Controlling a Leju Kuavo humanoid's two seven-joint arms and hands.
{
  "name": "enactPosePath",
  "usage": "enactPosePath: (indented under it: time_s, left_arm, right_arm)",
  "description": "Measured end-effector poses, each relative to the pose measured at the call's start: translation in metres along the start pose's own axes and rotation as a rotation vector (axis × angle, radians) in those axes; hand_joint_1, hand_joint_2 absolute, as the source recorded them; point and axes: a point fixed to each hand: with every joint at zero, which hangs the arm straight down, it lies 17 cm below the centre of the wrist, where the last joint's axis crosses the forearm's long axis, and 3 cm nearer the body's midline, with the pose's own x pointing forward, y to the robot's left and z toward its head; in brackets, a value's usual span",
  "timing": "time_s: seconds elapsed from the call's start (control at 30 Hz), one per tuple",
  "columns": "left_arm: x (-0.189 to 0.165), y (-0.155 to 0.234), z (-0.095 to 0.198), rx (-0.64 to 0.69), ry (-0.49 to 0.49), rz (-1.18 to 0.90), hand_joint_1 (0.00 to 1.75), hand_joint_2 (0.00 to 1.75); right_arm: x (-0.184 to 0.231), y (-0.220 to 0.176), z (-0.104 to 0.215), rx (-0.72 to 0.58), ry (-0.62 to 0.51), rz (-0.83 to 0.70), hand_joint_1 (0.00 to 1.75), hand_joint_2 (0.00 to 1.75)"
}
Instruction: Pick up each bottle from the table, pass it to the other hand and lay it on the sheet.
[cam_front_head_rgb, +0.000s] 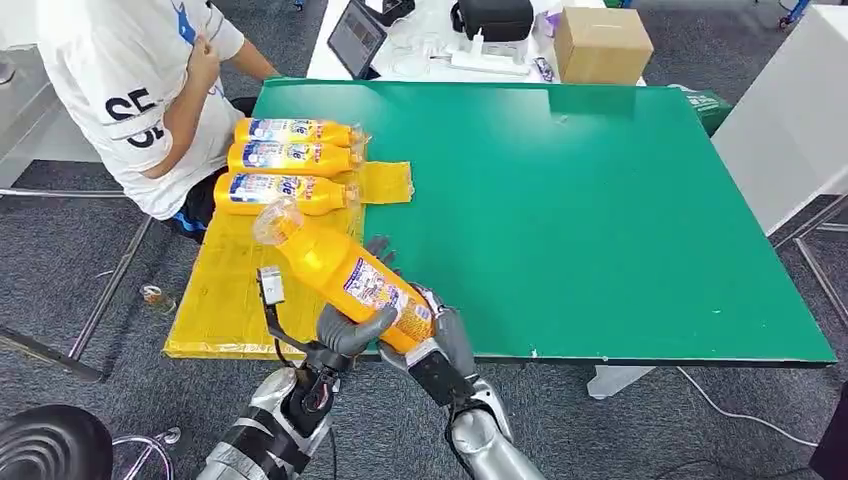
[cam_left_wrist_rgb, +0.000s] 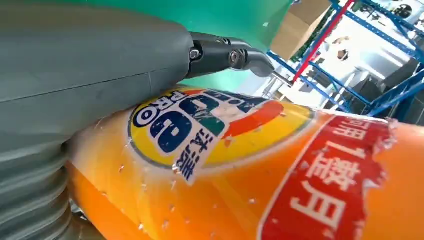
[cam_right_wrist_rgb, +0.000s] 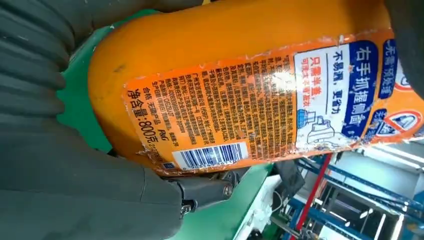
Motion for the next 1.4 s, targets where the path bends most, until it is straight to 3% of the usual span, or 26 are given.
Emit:
enactPosePath:
  time_s: [0.03, 0.07, 0.1, 0.77, 0.8, 0.83, 0.87, 0.9, 1.07, 1.27, 1.4]
  left_arm:
    - [0.000, 0.000, 0.000, -0.002, -0.001, -0.001, 0.03, 1.75]
    - [0.001, 0.000, 0.001, -0.001, -0.005, 0.000, 0.72, 1.75]
    - [0.002, 0.001, 0.001, -0.001, -0.009, 0.004, 1.75, 1.75]
    - [0.023, 0.005, 0.010, 0.037, -0.096, 0.046, 1.75, 1.75]
    - [0.023, 0.005, 0.011, 0.037, -0.097, 0.044, 1.75, 1.75]
    - [0.023, 0.006, 0.011, 0.039, -0.099, 0.044, 1.75, 1.75]
    - [0.024, 0.006, 0.011, 0.040, -0.101, 0.044, 1.75, 1.75]
    - [0.025, 0.006, 0.011, 0.038, -0.104, 0.041, 1.75, 1.75]
    - [0.033, 0.009, 0.009, 0.082, -0.148, -0.134, 1.75, 1.75]
    - [0.073, 0.014, -0.002, 0.192, -0.304, -0.578, 1.75, 1.75]
    - [0.103, 0.014, -0.011, 0.219, -0.381, -0.641, 1.75, 1.75]
  right_arm:
    - [-0.001, 0.001, 0.000, 0.003, 0.003, 0.000, 1.75, 1.75]
    - [-0.002, 0.002, 0.001, 0.006, 0.005, 0.001, 1.75, 1.75]
    - [-0.003, 0.003, 0.001, 0.011, 0.007, 0.002, 1.75, 1.75]
    - [-0.012, 0.026, -0.001, 0.129, 0.006, 0.031, 1.75, 1.75]
    - [-0.012, 0.026, -0.001, 0.130, 0.006, 0.032, 0.68, 1.75]
    - [-0.012, 0.027, -0.001, 0.131, 0.007, 0.033, 0.00, 1.75]
    - [-0.012, 0.027, 0.000, 0.134, 0.007, 0.033, 0.00, 1.75]
    - [-0.013, 0.028, 0.000, 0.137, 0.010, 0.035, 0.00, 0.00]
    - [-0.020, 0.031, 0.002, 0.150, 0.050, 0.015, 0.00, 0.00]
    - [-0.017, 0.028, 0.007, 0.157, 0.083, -0.100, 0.00, 0.00]
    - [-0.014, 0.023, 0.015, 0.151, 0.082, -0.125, 0.00, 0.00]
